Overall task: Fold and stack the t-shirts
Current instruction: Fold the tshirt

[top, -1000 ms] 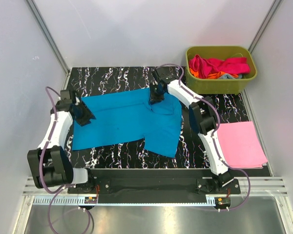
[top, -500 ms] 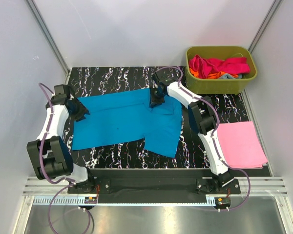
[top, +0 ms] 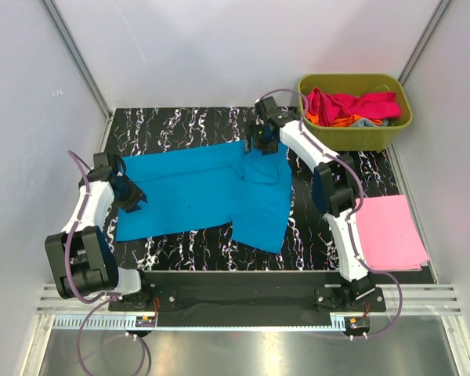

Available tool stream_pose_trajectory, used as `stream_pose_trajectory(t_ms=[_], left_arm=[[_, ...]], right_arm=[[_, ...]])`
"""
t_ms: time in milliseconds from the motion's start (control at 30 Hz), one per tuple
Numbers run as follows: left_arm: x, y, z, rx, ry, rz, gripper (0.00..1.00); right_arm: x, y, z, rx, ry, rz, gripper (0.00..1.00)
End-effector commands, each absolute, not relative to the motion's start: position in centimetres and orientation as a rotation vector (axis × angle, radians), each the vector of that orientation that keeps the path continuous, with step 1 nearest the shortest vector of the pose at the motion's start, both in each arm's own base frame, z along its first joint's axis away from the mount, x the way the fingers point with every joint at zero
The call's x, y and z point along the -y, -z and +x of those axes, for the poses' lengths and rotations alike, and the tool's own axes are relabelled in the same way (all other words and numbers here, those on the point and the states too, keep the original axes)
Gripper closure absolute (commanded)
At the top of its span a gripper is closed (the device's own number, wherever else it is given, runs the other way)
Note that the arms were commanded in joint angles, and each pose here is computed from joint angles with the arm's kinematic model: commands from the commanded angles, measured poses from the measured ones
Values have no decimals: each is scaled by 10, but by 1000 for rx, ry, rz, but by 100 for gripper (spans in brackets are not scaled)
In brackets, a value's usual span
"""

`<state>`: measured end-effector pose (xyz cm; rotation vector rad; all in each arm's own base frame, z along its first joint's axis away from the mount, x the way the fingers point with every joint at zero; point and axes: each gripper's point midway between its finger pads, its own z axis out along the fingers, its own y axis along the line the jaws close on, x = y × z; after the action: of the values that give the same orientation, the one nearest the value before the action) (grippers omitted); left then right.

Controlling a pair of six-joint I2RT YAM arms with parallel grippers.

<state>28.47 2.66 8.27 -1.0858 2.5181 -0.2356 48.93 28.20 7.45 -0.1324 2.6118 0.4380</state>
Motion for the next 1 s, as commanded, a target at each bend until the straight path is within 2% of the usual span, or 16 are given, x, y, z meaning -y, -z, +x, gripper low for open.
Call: stream_pose_trajectory(t_ms=[0, 133, 400, 767, 967], left_arm=[[-30, -100, 296, -2448, 236, -1037, 63], [-35, -106, 318, -2442, 246, -963, 63], [-45, -120, 404, -2393, 323, -904, 63], [-62, -40, 465, -2504, 337, -986, 64], [-66, -33, 500, -2474, 408, -992, 64]], right_arm=[[-251, -109, 525, -2509, -348, -51, 26], [-248, -99, 545, -2502, -301, -42, 26], [-235, -76, 556, -2520, -232, -30, 26], [-222, -27, 560, -2580, -154, -26, 26], [-215, -19, 574, -2562, -147, -16, 26]])
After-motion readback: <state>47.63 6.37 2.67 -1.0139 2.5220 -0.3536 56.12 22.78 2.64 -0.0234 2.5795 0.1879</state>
